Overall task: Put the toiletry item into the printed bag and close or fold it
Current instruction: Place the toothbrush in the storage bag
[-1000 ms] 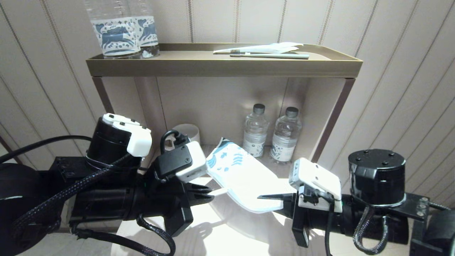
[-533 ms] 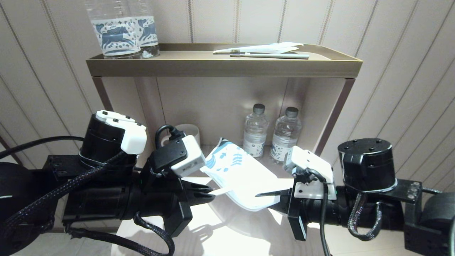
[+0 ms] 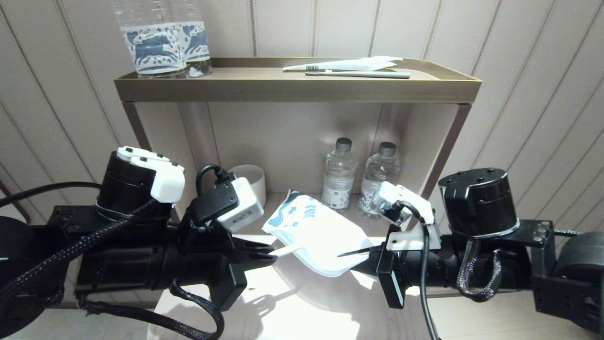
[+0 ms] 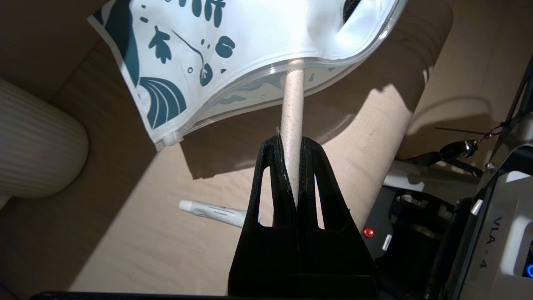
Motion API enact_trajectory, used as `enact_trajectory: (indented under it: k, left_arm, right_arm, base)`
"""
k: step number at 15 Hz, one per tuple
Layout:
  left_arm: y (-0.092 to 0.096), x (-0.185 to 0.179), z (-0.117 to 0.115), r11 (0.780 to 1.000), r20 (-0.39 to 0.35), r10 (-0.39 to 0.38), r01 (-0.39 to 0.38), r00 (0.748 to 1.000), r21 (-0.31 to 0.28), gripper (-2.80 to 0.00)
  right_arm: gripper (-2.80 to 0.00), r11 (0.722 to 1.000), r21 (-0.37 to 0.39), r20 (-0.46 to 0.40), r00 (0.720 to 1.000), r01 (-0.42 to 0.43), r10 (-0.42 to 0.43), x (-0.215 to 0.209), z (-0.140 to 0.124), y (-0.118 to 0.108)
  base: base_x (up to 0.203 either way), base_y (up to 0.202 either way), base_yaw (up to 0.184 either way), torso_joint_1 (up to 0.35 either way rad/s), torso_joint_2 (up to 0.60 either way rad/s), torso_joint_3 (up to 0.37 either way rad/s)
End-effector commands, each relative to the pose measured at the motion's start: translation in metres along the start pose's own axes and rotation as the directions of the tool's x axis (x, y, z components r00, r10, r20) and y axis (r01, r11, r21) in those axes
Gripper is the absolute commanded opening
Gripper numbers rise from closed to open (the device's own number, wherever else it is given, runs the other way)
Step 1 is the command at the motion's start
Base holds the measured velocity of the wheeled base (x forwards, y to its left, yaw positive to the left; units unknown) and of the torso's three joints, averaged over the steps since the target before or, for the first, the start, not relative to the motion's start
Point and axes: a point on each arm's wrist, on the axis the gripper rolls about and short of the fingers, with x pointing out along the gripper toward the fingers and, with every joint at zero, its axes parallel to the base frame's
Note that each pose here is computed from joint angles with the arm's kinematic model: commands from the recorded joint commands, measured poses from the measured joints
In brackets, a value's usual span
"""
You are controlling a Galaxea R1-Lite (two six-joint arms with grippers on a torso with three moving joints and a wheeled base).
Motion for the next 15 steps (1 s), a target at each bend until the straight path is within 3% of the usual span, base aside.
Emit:
enact_trajectory:
  k: [1,3,6,9,15]
  left_arm:
    - [0.003,-0.008,0.005,1.0,0.025,0.023,-0.023,0.999,0.005,-2.8]
    - [0.005,-0.012,0.011,1.0,0.029,0.025,-0.024,0.999,-0.007,-2.8]
    - [0.007,-0.011,0.015,0.997,0.01,0.024,-0.023,1.0,-0.072,-2.8]
    - [0.006,-0.008,0.012,0.996,-0.006,0.023,-0.024,1.0,-0.081,-2.8]
    - [0.006,-0.012,0.015,0.994,0.011,0.028,-0.027,1.0,-0.107,-2.8]
  right_arm:
    - [-2.8,1.0,0.017,0.01,1.0,-0.002,0.002,-0.002,0.008,0.0]
    - [-2.8,0.998,0.07,-0.005,1.0,-0.002,0.002,-0.004,0.019,0.0]
    - [-2.8,0.985,0.174,-0.031,1.0,0.009,-0.004,-0.003,0.032,-0.002]
    - [-2.8,0.971,0.235,-0.048,0.998,0.038,-0.027,-0.003,0.041,0.0]
    - [-2.8,0.924,0.375,-0.168,0.986,0.076,-0.013,0.0,0.053,-0.002]
  base:
    - [0.0,0.0,0.0,0.0,0.0,0.0]
    - [0.0,0.0,0.0,0.0,0.0,0.0]
    - [0.0,0.0,0.0,0.0,0.0,0.0]
    - [0.0,0.0,0.0,0.0,0.0,0.0]
    - [0.0,0.0,0.0,0.0,0.0,0.0]
